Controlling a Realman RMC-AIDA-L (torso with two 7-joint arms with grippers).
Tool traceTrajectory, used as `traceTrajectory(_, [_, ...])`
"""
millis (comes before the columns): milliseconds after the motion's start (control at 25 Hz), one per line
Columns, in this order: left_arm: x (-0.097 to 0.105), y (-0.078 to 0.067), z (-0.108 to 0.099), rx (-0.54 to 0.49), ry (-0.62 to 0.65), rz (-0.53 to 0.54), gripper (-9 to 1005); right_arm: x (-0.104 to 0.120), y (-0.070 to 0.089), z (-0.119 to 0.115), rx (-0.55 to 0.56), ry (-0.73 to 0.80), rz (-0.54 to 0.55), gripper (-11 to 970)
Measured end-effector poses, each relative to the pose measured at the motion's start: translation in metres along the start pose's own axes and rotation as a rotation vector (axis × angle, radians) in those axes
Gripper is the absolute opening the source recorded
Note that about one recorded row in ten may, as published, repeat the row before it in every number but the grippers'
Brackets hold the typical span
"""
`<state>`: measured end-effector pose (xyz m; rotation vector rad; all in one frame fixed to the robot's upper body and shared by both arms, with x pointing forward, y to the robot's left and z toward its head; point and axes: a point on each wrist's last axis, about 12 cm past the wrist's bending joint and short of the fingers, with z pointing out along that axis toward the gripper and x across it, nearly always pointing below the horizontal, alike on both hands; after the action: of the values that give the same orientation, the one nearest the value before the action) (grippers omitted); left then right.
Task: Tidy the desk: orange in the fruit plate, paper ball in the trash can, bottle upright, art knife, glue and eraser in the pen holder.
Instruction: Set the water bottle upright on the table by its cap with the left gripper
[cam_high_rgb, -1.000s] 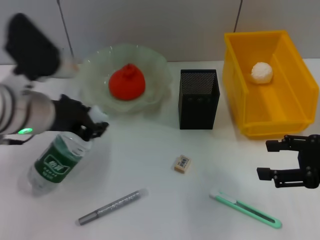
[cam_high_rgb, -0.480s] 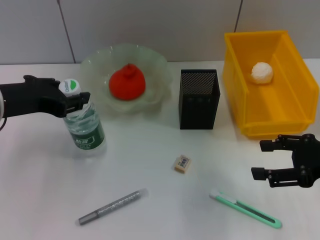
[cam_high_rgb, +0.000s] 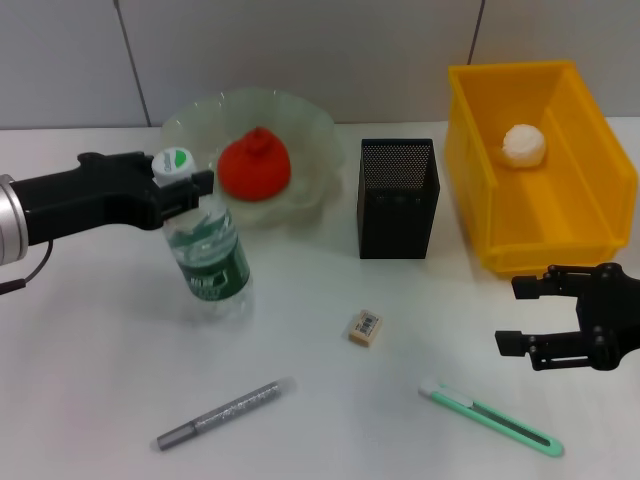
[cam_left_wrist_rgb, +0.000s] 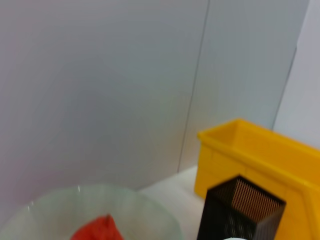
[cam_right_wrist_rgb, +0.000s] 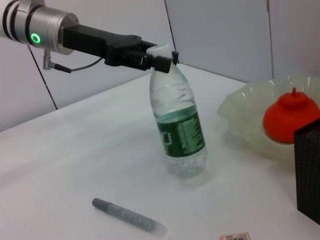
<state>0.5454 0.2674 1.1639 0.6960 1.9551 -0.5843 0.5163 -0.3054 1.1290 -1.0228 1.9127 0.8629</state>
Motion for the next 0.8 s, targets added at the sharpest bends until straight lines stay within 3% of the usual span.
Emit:
traceTrajectory(120, [0.002, 0.001, 0.001, 0.004, -0.015, -0.006, 448, 0.0, 0.0, 0.002, -0.006, -0.001, 0.004, 739])
traceTrajectory(160, [0.007, 0.007, 0.0, 0.001, -0.098, -0.017, 448, 0.0, 0.0, 0.002, -0.007, -0.001, 0.005, 739])
traceTrajectory(440, [0.013, 0.012, 0.001, -0.005, -0.112, -0.011, 449, 0.0, -0.001, 0.004, -0.014, -0.003, 0.003, 734])
traceTrajectory(480, [0.023, 0.021, 0.014, -0.029, -0.113, -0.013, 449, 0.0, -0.001, 0.004, -0.016, -0.003, 0.003, 734])
traceTrajectory(800, [0.021, 0.027, 0.018, -0.034, -0.149, -0.024, 449, 0.0, -0.001, 0.005, -0.018, 0.0, 0.006, 729])
